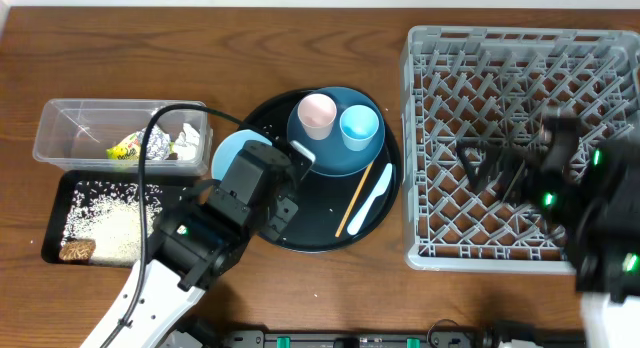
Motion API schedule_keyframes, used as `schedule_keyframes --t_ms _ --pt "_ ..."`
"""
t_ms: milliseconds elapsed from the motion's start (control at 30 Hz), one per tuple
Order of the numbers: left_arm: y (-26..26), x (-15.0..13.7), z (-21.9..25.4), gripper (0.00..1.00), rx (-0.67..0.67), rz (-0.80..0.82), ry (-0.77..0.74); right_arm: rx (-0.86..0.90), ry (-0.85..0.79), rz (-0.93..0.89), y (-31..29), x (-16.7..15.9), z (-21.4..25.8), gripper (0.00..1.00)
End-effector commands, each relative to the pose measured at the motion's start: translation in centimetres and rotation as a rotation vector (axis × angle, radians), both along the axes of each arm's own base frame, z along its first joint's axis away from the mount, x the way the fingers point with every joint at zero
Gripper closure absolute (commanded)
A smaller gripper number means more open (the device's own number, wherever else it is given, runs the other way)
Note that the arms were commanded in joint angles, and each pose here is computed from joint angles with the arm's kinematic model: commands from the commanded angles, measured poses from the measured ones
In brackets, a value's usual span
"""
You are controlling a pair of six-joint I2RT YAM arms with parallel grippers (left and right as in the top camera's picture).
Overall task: Sort waste into correct bins and load items into the dishwasher rack
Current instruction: 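Carry the emptied bowl right toward the round tray with the left gripper, then reach the right gripper over and grasp the bowl rim from the left gripper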
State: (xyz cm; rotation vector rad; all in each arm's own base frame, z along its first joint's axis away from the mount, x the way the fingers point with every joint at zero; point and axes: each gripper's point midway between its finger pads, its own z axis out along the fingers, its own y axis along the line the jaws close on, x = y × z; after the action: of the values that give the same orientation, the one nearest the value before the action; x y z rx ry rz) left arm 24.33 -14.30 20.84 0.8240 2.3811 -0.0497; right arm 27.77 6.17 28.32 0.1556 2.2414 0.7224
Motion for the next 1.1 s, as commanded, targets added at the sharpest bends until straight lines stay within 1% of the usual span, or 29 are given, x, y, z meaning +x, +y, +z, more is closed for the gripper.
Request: schedule_keyframes --t_ms 0,100,167,300,433,533,633,700,800,867,967,1067 --pt "0.8 0.7 0.2 0.94 0.076 -0.006 -0.032 -0.052 0.035 0.084 0.4 1.2 2.6 0.01" --pt "-1.1 -0.4 -0.3 0.94 0.032 -0.146 0.012 -0.074 0.045 0.102 0.2 2.6 3.7 0.01" --pt "-2.8 -1.4 -0.3 0.94 -0.027 -0.252 0.043 -0.117 0.053 0.125 -0.2 2.7 3.4 0.01" --pt "-7.0 -4.8 0.8 0.94 -0.211 -0.535 0.103 -0.188 0.04 0.201 -0.2 2.0 2.8 0.01" --pt "-9.5 -8.0 2.5 0.94 -0.37 -0.774 0.133 -0.183 0.089 0.141 -1.7 1.5 2.3 0.01" --pt "-10.4 -9.4 3.0 0.94 -0.434 -0.888 0.149 -0.122 0.103 0.138 -1.9 1.1 2.5 0.11" --pt "-11.0 -10.1 2.8 0.94 -0.467 -0.967 0.165 -0.046 0.132 0.18 -1.0 0.5 2.5 0.27" --pt "-11.4 -10.3 2.1 0.94 -0.482 -1.012 0.193 -0.047 0.207 0.227 -0.7 0.0 1.6 0.36" --pt "-11.9 -10.3 1.5 0.94 -0.503 -1.036 0.229 -0.066 0.291 0.296 -0.4 -0.4 0.5 0.37" --pt "-12.0 -10.1 0.9 0.94 -0.497 -1.035 0.244 -0.079 0.378 0.318 -0.6 -0.5 -0.6 0.34" --pt "-12.2 -10.2 1.1 0.94 -0.514 -1.05 0.243 -0.068 0.49 0.36 -0.2 -0.6 -1.9 0.34" --pt "-12.4 -10.3 1.6 0.94 -0.536 -1.07 0.224 -0.06 0.561 0.423 0.8 -0.7 -3.2 0.34"
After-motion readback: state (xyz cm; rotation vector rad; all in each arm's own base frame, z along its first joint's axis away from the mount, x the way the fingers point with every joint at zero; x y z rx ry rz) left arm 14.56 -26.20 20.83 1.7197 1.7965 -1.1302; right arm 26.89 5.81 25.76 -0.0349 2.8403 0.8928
